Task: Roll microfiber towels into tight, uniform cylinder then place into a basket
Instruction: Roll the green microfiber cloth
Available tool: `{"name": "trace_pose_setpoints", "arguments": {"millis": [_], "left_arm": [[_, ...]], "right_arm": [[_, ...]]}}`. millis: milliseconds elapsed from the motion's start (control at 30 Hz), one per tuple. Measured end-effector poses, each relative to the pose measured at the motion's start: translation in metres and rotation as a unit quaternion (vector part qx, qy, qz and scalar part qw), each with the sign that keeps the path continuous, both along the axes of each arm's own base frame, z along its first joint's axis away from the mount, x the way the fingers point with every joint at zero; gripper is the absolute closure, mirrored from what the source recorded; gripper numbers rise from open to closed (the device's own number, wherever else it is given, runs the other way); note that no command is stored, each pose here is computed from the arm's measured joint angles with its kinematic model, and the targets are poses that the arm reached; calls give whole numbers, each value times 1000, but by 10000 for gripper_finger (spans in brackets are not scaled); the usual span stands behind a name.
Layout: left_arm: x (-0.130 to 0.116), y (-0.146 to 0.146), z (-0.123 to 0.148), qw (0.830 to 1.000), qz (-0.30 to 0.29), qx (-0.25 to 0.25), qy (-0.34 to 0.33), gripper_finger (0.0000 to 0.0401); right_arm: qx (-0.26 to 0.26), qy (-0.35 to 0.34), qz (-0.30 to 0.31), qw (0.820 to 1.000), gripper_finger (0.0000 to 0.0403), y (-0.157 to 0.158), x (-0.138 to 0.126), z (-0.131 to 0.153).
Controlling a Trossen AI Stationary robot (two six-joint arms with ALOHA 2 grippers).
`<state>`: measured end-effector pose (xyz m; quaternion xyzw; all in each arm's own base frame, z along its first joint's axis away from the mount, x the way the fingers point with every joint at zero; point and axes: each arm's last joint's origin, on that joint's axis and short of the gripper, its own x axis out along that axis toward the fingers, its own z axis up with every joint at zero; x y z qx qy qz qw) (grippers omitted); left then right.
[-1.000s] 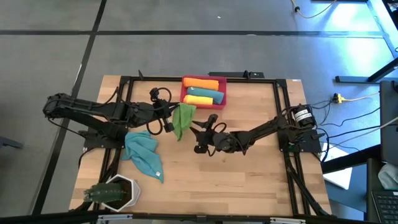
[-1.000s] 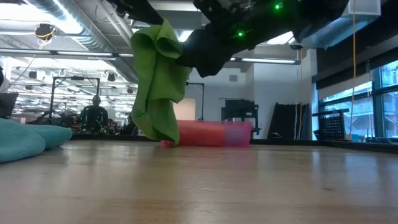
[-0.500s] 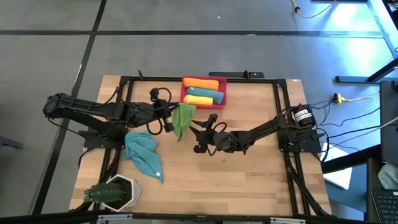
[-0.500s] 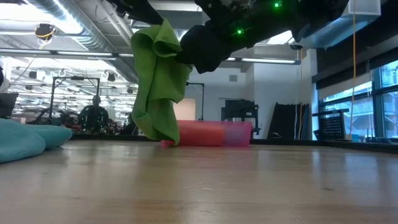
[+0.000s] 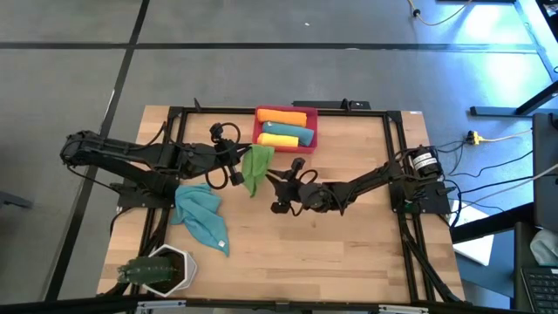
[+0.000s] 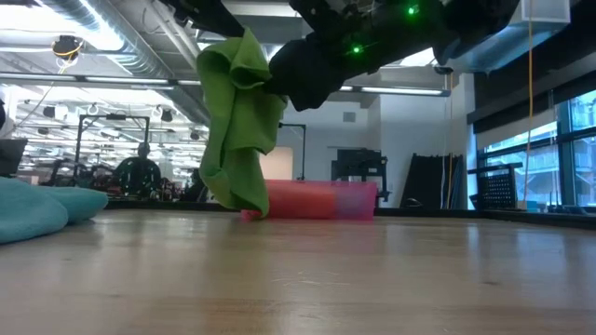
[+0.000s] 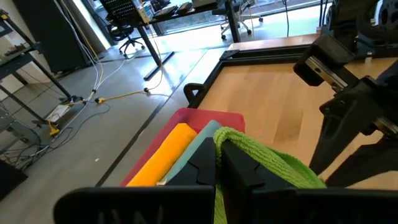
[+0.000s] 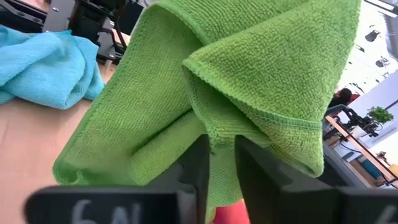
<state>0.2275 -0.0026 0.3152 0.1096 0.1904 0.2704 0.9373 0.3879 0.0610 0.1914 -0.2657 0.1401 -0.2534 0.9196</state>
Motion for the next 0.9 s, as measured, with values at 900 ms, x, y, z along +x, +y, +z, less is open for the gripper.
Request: {"name": "trace_pose_setpoints", "arguments": {"millis": [900], "left_arm": [[7, -6, -11, 999, -18, 18, 46, 373]], "right_arm": [[129, -199, 190, 953, 401, 22, -52, 122]]}}
